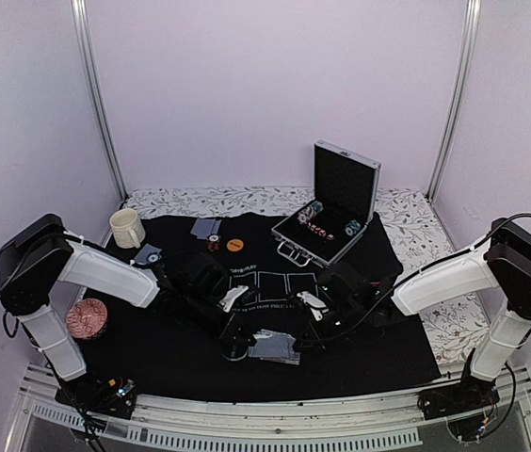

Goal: Distribute texas hold em gaming equipment
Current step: Pick up the poker card from the face-down deck piles, then distribute the poker card in the small blind area.

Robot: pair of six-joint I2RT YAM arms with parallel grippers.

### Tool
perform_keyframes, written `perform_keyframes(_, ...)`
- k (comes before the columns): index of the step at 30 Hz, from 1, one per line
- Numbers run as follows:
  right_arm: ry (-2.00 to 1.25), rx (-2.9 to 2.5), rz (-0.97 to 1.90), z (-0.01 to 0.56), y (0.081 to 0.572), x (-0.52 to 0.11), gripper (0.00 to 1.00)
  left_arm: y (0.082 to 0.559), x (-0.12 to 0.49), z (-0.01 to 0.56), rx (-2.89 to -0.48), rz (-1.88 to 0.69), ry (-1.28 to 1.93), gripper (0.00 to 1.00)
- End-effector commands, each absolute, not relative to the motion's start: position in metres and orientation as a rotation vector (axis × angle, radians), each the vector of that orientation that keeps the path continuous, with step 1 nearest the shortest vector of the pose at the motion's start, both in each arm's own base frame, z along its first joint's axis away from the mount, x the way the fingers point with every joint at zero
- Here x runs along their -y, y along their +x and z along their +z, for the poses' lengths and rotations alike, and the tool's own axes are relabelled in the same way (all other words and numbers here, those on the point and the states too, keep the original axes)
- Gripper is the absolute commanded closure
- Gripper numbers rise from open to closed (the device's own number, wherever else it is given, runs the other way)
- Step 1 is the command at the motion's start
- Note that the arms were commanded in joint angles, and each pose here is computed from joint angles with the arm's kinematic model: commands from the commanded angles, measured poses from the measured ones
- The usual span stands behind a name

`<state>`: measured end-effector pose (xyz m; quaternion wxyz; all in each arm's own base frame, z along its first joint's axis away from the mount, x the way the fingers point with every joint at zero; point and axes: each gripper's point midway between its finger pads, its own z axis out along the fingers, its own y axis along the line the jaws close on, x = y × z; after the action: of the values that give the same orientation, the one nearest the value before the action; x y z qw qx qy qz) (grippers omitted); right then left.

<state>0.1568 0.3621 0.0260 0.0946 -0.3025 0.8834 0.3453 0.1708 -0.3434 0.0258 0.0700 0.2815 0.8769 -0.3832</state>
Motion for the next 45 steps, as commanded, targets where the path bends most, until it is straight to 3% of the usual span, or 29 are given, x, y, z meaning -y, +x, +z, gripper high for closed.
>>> perform_keyframes(1,-0.879,-2.670,0.918,0.013,0.161,-0.349,0.97,0.173,0.336,0.029,-2.632,-1.131,0.850,0.87)
perform_keyframes(7,-0.897,-2.663,0.917,0.016,0.163,-0.351,0.97,0.170,0.339,0.034,-2.620,-1.180,0.862,1.00)
perform_keyframes(24,-0.915,-2.670,0.902,0.016,0.164,-0.353,0.97,0.179,0.333,0.070,-2.531,-1.215,0.873,1.00)
perform_keyframes(33,-0.938,-2.622,0.953,0.034,0.166,-0.363,0.97,0.220,0.311,0.108,-2.431,-1.096,0.652,1.00)
perform_keyframes(37,-0.947,-2.588,0.983,0.049,0.167,-0.368,0.97,0.252,0.282,0.139,-2.339,-0.985,0.444,1.00)
perform_keyframes(45,-0.974,-2.504,1.012,0.079,0.171,-0.374,0.97,0.311,0.169,0.213,-2.097,-0.724,-0.008,1.00)
